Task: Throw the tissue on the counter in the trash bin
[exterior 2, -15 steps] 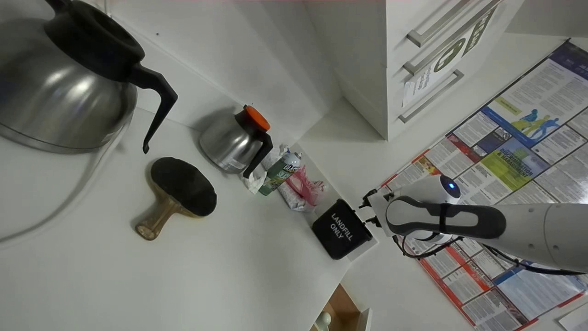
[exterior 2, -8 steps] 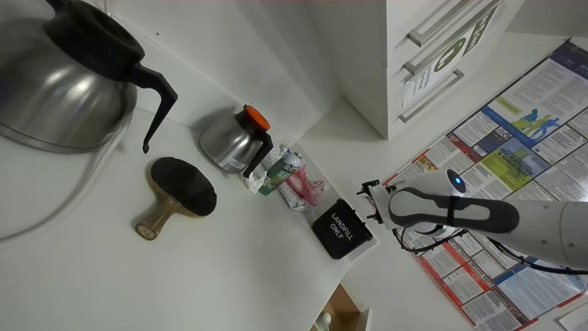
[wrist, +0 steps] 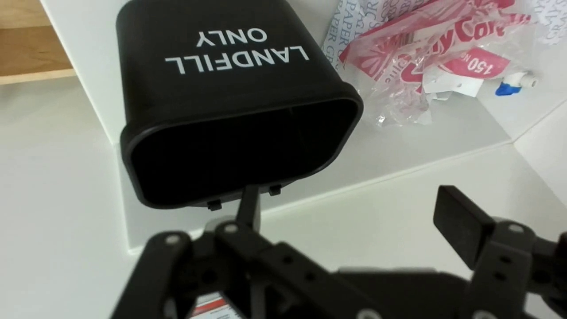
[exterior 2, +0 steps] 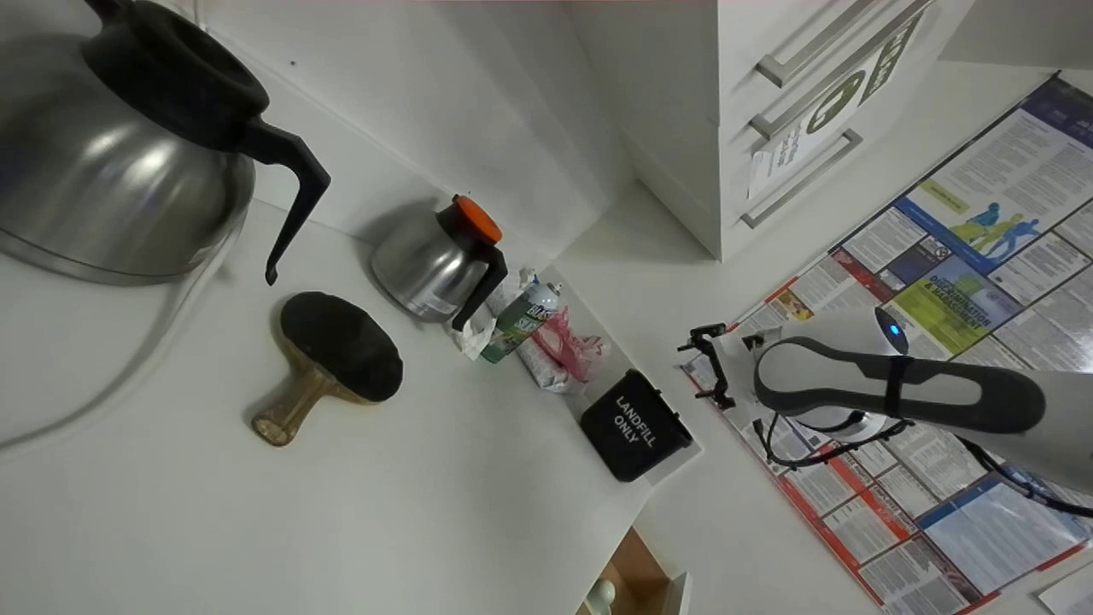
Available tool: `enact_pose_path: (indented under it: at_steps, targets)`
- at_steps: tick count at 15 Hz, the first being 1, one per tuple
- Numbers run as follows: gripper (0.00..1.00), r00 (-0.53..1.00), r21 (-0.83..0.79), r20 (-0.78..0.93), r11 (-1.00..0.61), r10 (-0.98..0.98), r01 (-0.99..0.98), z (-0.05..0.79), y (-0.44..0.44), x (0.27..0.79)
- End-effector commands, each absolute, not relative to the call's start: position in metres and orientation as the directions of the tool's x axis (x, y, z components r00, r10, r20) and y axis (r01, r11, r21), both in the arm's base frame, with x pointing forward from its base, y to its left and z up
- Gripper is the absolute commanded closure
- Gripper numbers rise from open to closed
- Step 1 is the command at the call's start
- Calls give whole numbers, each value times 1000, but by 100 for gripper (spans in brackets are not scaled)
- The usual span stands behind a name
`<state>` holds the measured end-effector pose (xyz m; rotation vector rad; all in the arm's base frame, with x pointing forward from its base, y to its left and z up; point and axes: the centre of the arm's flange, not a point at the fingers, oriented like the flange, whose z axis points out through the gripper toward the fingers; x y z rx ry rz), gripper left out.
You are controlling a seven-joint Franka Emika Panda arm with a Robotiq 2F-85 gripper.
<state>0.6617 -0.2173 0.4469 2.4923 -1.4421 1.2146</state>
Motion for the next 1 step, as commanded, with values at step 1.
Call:
enact_pose_path:
  at_steps: [1]
  targets:
    - [0,276,-345,626,-576,-730,-741,447,-216,660]
